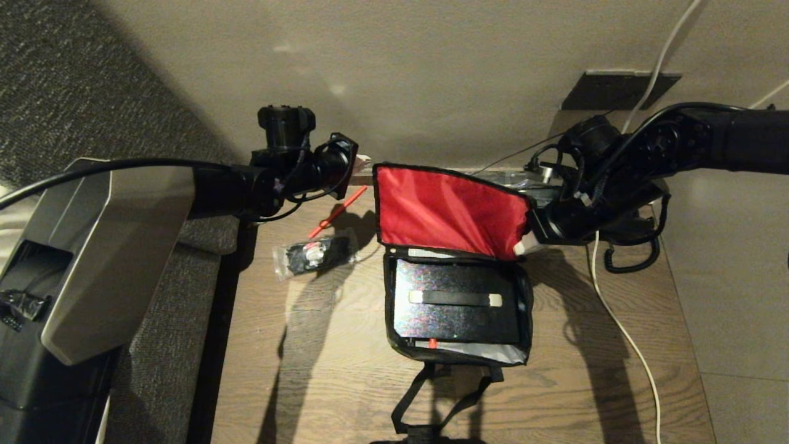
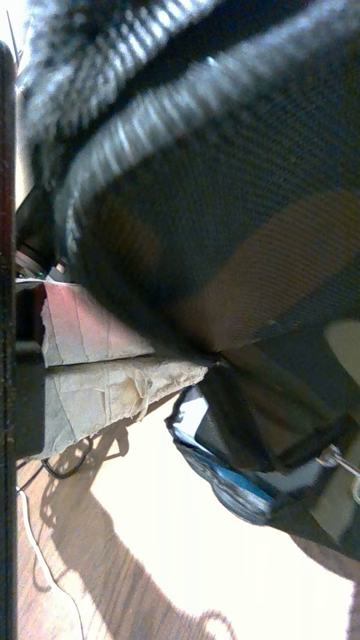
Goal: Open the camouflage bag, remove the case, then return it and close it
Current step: Close the top of the storage box
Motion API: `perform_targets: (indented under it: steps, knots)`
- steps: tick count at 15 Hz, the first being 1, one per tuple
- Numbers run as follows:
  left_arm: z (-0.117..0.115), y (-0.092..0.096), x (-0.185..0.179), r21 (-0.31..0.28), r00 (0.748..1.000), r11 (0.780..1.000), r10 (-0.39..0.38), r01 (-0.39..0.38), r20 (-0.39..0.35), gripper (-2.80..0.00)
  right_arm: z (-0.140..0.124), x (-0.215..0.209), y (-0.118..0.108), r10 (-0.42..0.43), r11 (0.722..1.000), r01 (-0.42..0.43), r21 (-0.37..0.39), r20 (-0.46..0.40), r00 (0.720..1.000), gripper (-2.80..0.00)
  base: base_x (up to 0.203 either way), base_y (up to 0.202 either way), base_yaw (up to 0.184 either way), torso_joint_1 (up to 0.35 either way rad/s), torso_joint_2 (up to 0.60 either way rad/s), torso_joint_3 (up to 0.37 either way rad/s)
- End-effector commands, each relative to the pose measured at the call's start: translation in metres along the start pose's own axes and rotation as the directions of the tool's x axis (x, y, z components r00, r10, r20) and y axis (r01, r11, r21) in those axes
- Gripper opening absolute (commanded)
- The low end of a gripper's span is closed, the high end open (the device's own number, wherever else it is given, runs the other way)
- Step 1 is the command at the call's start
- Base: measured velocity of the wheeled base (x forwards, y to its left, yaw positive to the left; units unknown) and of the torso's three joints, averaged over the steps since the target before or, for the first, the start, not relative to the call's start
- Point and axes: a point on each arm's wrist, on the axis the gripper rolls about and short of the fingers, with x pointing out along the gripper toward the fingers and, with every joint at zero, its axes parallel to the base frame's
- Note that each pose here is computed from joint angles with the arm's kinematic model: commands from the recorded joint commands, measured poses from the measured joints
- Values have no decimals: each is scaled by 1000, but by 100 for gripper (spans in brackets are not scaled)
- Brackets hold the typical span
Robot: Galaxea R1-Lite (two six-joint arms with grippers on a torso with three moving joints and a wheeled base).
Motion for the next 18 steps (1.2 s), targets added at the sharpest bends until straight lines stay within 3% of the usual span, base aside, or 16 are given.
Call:
perform_targets:
  steps: [1, 4, 7, 10, 14, 15, 16, 18]
  knots:
    - [5, -3, -3, 5, 1000, 1000, -25, 25, 2, -280, -1, -2, 1, 3, 1000, -3, -1, -1, 1000, -280, 0, 0, 0, 0, 0, 0]
    - [14, -2, -6, 1, 998, 999, -54, 54, -8, -280, -2, -4, 4, 6, 1000, -6, -4, -8, 1000, -280, 0, 0, 0, 0, 0, 0]
    - [12, -3, -5, -70, 999, 996, -53, 52, -10, -280, -4, -3, 5, 7, 1000, -7, -1, -21, 1000, -280, 0, 0, 0, 0, 0, 0]
    - [2, 9, 5, -90, 999, 996, -25, 22, -38, -280, -2, 2, 3, 6, 1000, -6, 2, -17, 1000, -280, 0, 0, 0, 0, 0, 0]
    - [-10, 26, 19, -111, 999, 994, 4, -10, -52, -280, 0, 15, -8, -5, 997, 7, 80, -30, 1000, -280, 0, 0, 0, 0, 0, 0]
    - [-10, 28, 19, -113, 999, 993, 9, -14, -45, -280, 2, 19, -18, -17, 994, 18, 105, -15, 1000, -158, 0, 0, 0, 0, 0, 0]
    - [-10, 29, 20, -113, 999, 993, 9, -14, -44, -280, 4, 24, -29, -29, 992, 29, 127, -9, 1000, 0, 0, 0, 0, 0, 0, 0]
    - [-11, 31, 21, -114, 999, 993, 14, -19, -44, -280, 10, 29, -55, -60, 981, 51, 189, 38, 998, 0, 0, 0, 0, 0, 0, 0]
